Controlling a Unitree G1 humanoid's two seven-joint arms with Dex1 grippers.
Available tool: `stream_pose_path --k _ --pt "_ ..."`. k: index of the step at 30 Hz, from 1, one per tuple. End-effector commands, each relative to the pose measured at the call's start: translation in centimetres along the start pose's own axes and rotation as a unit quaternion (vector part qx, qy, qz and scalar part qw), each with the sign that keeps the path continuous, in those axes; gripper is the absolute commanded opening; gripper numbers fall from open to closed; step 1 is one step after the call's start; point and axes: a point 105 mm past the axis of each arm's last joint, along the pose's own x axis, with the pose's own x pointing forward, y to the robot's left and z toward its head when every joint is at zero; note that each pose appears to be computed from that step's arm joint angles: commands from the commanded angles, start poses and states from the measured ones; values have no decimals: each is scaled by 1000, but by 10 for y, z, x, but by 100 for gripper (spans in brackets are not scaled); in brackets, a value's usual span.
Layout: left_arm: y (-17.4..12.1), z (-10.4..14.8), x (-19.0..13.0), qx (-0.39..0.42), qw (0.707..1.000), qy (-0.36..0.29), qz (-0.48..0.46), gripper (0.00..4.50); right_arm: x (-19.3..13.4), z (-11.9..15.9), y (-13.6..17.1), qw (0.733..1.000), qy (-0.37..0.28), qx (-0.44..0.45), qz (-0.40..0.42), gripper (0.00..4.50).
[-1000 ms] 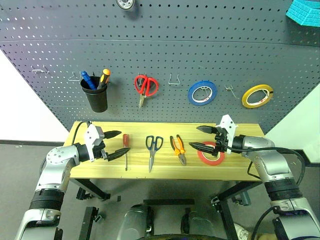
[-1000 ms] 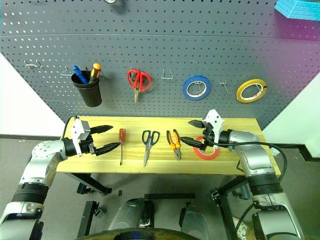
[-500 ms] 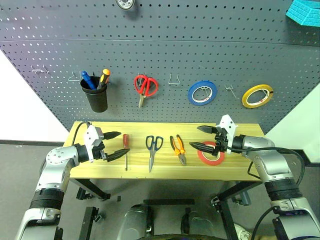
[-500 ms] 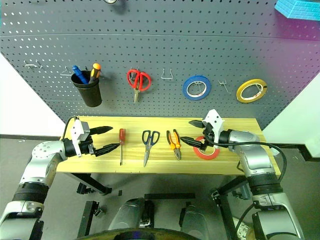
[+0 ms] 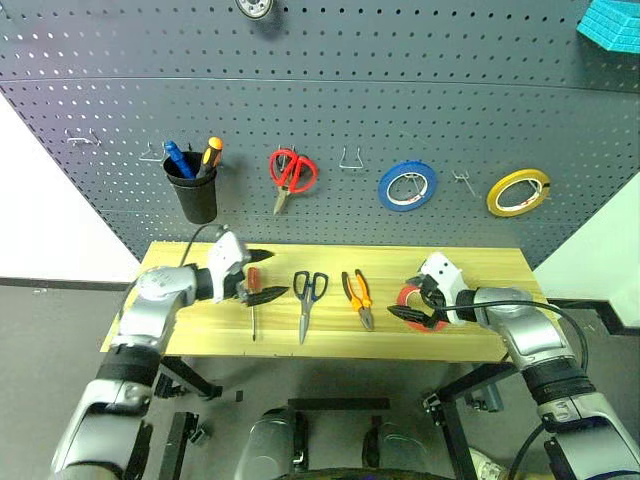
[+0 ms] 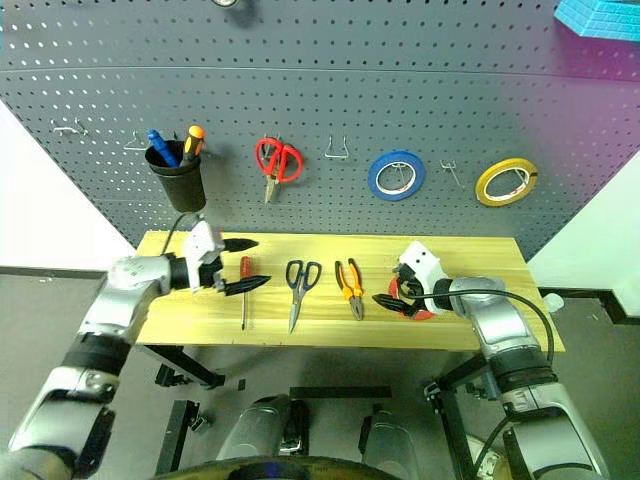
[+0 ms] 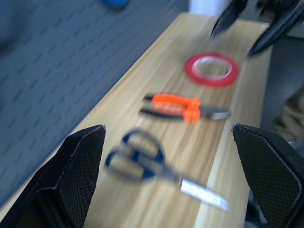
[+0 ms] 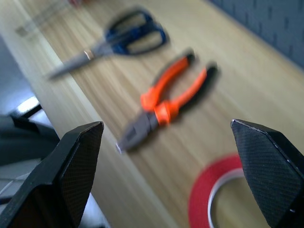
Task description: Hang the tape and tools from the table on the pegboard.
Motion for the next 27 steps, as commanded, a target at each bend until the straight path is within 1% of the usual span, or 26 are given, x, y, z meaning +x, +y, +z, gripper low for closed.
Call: stream_pose_path --k 1,5,8,10,12,14,17,21,27 --pt "-5 12 21 21 999 25 -35 443 -3 14 -8 1000 4 1 -19 450" --pt "-5 16 46 59 995 76 -41 443 0 5 -13 998 34 35 -35 450" --pt "-7 30 65 71 994 77 -39 443 7 -4 -14 996 60 53 -42 450" --pt "-11 36 76 69 994 77 -44 443 14 -8 -13 995 75 54 -44 450" --pt "-15 35 85 67 993 86 -48 443 20 -14 -18 992 94 58 -56 450" --pt "-19 31 95 71 990 109 -53 443 31 -15 -28 989 107 67 -78 450" --pt "-23 30 101 71 988 121 -58 443 39 -13 -34 987 115 70 -87 450" --pt "-24 30 109 68 988 131 -54 443 49 -21 -36 981 159 55 -93 450" --pt "-21 22 103 57 987 142 -45 443 67 -22 -15 981 191 14 -36 450"
